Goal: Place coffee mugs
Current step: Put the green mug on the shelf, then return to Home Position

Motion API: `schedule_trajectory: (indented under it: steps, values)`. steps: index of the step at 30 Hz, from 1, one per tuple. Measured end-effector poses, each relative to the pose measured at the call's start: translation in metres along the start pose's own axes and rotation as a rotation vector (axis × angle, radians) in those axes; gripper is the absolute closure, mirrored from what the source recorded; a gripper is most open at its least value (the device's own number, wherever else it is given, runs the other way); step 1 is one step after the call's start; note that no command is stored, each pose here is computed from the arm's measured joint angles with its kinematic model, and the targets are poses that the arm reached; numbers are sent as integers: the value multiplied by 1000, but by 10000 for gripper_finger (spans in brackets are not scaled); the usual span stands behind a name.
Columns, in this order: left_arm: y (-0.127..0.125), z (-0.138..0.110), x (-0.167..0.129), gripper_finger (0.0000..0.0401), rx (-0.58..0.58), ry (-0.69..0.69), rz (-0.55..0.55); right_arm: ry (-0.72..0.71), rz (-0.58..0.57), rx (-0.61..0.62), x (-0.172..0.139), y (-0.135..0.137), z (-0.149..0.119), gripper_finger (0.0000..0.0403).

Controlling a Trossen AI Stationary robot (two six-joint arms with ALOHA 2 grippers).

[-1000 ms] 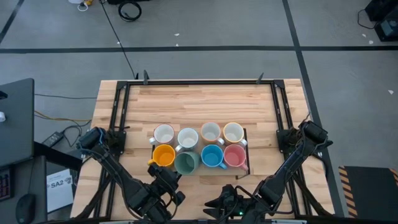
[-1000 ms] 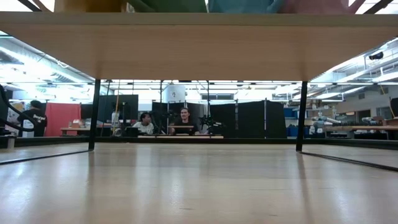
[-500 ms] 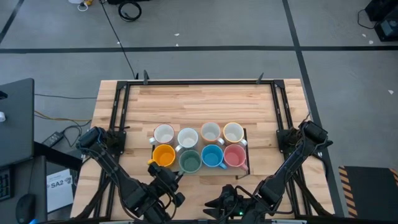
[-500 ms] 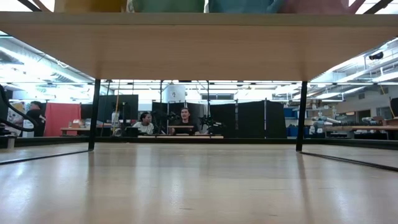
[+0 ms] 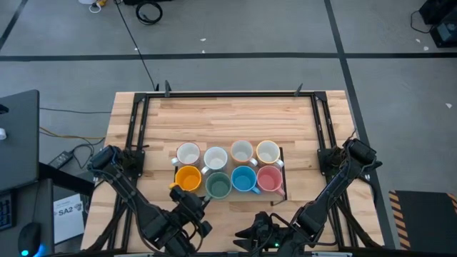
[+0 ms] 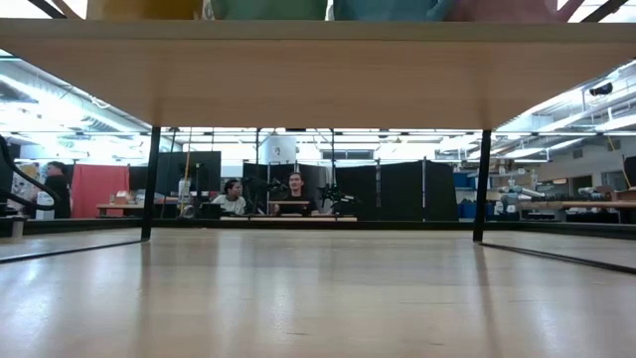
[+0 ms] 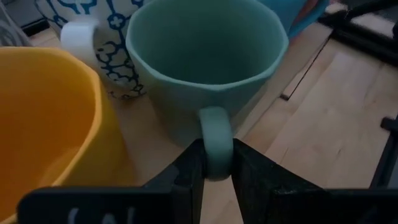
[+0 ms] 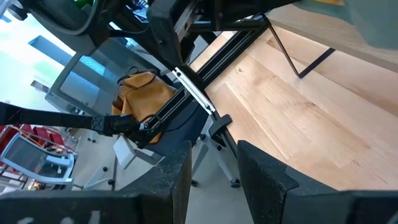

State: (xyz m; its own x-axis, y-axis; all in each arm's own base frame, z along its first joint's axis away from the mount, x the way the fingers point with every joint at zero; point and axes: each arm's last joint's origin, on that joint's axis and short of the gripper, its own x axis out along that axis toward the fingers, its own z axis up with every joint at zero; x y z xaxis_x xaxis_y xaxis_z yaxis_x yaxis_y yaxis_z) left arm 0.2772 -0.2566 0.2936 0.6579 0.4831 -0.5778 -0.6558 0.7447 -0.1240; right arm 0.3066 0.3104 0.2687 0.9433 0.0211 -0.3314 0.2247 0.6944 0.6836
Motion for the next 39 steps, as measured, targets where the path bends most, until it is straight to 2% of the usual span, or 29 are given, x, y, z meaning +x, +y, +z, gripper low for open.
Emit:
schedule_trajectory:
  steps: [5, 13, 17, 29, 39]
  values:
    - [0, 0, 1, 308, 18, 29, 0, 1, 1, 0, 0, 0, 0, 268]
    - [0, 1, 5, 238, 11, 75, 4, 2, 1, 0, 0, 0, 0, 268]
    - [0, 1, 5, 219, 18, 82, 4, 16, 7, 0, 0, 0, 0, 268]
    - [3, 3, -10, 216, 17, 72, -31, 20, 10, -1, -1, 1, -1, 268]
    - [13, 10, -49, 216, -9, 77, -151, 63, 62, 14, -8, 7, -4, 268]
